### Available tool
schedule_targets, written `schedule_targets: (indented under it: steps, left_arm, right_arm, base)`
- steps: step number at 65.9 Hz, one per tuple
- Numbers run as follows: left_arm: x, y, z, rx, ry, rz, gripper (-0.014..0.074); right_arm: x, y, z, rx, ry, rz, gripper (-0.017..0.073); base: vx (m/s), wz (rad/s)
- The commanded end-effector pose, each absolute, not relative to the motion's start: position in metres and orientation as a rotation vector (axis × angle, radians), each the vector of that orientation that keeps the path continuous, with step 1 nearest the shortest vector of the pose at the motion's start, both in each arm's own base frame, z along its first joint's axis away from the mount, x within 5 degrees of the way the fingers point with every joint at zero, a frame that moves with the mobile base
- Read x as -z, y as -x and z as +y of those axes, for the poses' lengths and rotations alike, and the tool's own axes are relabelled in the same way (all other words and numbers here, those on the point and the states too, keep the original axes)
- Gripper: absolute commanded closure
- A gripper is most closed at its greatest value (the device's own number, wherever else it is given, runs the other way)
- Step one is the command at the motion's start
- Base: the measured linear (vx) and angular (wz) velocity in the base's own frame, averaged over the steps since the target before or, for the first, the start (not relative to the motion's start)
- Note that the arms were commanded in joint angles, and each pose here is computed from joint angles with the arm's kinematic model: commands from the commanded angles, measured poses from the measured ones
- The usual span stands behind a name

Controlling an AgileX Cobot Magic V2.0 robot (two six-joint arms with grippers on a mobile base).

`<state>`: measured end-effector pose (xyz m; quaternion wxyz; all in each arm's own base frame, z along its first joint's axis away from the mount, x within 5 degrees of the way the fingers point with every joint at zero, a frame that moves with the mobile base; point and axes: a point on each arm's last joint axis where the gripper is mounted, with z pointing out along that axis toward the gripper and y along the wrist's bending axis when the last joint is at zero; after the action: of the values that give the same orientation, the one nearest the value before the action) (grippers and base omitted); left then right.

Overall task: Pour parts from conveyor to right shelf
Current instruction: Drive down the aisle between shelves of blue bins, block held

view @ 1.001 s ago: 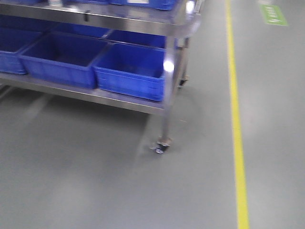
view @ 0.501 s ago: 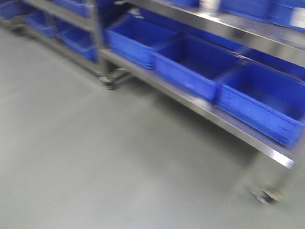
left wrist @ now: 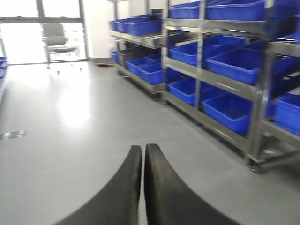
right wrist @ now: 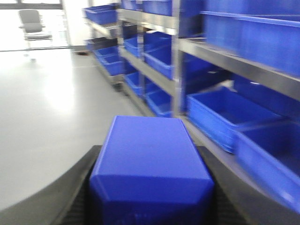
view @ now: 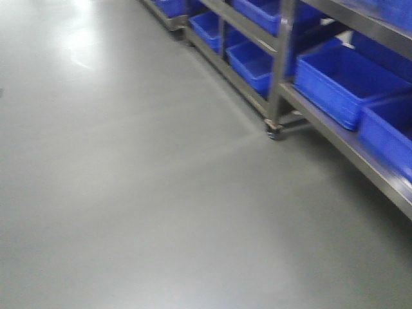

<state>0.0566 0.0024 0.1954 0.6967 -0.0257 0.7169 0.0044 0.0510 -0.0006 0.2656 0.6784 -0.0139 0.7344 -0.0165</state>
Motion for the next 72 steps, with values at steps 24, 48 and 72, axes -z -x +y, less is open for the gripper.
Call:
schedule_targets:
  steps: [24,48,72]
  left_arm:
    - [-0.2099,-0.0547,0.0020,0.007,0.061,1.489,0.0600]
    - [-0.2099,-0.0547,0.0020,0.007,0.061,1.489,0.0600]
    - [-0.2099,-0.0547,0.0020,0.007,0.061,1.489,0.0600]
  right_arm:
    - [-0.2818,-0.0507,-0.0008,0.048,0.032,1.552,0.0564]
    - [-0.2818,-0.0507,-0.0008,0.048,0.032,1.552,0.0564]
    - [-0.2818,-0.0507,-0.0008,0.048,0.032,1.552,0.0564]
  base:
    - [0.33,0.66]
    - [0.36,0.37]
    - [0.46,0.09]
